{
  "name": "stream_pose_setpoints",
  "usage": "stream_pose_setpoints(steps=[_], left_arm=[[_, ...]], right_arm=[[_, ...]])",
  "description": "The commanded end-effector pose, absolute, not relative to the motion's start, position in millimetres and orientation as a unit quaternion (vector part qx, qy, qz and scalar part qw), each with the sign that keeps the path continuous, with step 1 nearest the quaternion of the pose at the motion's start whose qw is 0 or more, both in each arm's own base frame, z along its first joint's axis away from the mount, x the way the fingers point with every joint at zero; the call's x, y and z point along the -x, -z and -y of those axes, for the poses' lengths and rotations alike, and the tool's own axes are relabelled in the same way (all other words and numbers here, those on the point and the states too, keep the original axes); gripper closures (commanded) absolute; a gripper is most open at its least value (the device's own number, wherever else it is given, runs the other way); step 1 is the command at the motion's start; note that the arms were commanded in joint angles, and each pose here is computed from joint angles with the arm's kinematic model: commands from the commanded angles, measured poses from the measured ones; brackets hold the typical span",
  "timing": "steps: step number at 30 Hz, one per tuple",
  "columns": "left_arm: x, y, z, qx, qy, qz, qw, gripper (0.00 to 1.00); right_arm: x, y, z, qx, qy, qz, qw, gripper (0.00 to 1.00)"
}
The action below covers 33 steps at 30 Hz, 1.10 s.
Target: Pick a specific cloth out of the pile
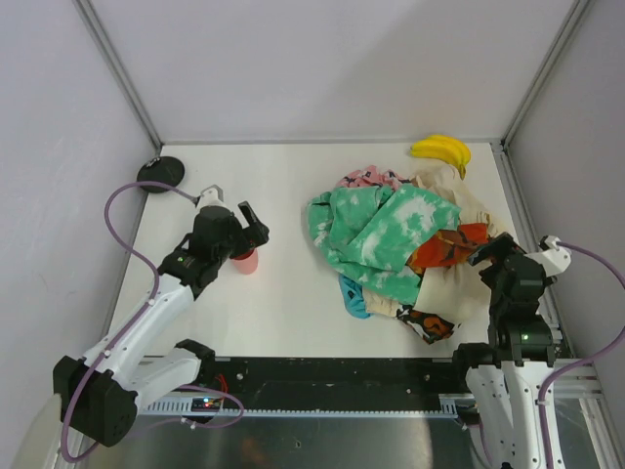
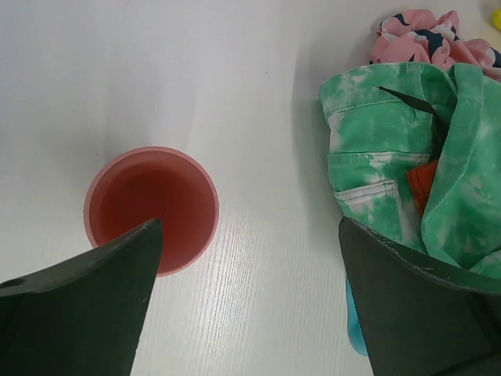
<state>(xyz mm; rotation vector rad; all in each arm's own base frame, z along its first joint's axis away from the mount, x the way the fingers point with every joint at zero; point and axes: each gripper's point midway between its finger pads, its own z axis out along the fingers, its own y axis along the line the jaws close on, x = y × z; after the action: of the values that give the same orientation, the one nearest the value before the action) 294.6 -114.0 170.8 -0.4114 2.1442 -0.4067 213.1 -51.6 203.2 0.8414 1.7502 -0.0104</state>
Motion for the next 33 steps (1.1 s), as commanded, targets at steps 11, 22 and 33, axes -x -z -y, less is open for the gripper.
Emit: stream_pose_setpoints(steps=[11, 22, 33], left_arm=[[-306.3, -172.9, 128.3, 0.137, 0.173, -0.873, 0.435, 0.00], [-301.9, -169.9, 122.6, 0.137, 0.164, -0.872, 0.440, 0.00], [-298.3, -173.6, 127.7, 0.129, 0.181, -0.871, 0.439, 0.00]], right_arm=[[-255.2, -235.1, -98.2, 0.021, -0.181, -0.796, 0.577, 0.01], [-280.2, -126.1, -215.5, 0.378, 0.118, -0.831, 0.390, 0.01], [-276.4, -31.1, -155.6, 0.375, 0.202, -0.884, 0.194, 0.01]])
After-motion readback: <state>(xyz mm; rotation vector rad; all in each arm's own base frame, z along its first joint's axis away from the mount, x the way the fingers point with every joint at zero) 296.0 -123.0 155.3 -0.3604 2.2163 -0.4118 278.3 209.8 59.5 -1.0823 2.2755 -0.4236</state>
